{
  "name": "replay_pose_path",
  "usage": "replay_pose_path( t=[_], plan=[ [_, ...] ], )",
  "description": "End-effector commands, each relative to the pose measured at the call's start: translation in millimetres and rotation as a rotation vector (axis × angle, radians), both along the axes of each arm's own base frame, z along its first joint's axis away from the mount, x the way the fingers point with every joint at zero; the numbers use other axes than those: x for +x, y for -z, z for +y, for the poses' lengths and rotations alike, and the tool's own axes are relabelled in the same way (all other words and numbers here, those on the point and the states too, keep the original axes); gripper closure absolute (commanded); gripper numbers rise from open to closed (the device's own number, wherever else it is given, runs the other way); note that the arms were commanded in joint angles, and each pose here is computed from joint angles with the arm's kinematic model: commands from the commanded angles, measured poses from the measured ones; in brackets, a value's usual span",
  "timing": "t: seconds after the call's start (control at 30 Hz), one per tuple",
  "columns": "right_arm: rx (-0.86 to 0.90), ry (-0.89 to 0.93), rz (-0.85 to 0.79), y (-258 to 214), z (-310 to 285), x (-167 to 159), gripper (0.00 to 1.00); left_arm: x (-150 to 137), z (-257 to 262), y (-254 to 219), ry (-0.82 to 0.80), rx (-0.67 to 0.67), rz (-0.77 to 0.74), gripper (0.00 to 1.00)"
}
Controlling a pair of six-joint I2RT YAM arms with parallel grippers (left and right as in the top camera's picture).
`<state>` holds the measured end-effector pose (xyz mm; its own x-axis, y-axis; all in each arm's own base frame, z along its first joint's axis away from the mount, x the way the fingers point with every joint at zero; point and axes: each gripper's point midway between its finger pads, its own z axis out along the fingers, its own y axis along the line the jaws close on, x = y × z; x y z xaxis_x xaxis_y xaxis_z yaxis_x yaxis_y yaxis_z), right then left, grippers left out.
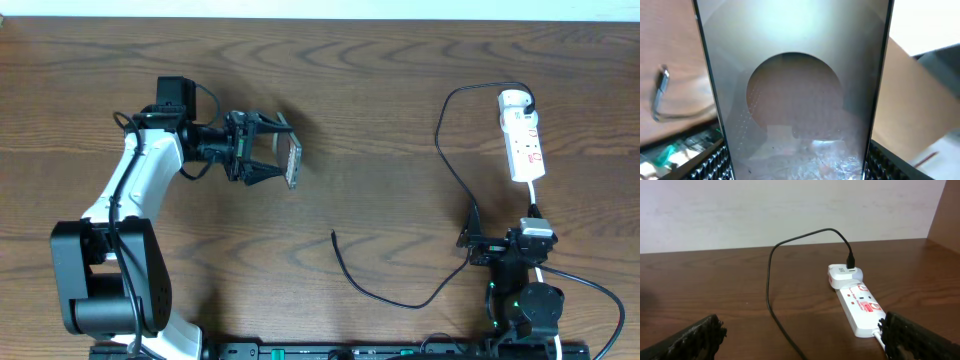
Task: Plug charger to phone and switch on socket
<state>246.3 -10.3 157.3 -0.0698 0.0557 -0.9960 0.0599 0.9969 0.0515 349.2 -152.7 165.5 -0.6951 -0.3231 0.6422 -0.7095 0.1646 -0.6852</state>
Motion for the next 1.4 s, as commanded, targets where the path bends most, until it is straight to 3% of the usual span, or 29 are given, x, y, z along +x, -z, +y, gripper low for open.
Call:
replay_pose_path(
  t=[0.0, 0.43, 0.83, 1.03, 1.37],
  plan=[
    [-0.012, 0.004, -0.001, 0, -1, 0, 0.01, 2, -3, -34, -0.04, -0.103, 0.116, 0.93],
    [-0.012, 0.004, 0.0, 0, -1, 0, 0.01, 2, -3, -34, -0.125, -0.135, 0.385, 0.93],
    [-0.012, 0.004, 0.0, 0, -1, 0, 0.01, 2, -3, -34, -0.128, -0.135, 0.39, 0.93],
    [-0.012, 0.004, 0.0, 0, -1, 0, 0.01, 8, 5, -13, -0.191, -0.019, 0.378, 0.93],
    [-0.014, 0.053, -0.004, -1, -10, -1, 0.01, 9, 5, -13, -0.183, -0.013, 0.353, 0.93]
  ],
)
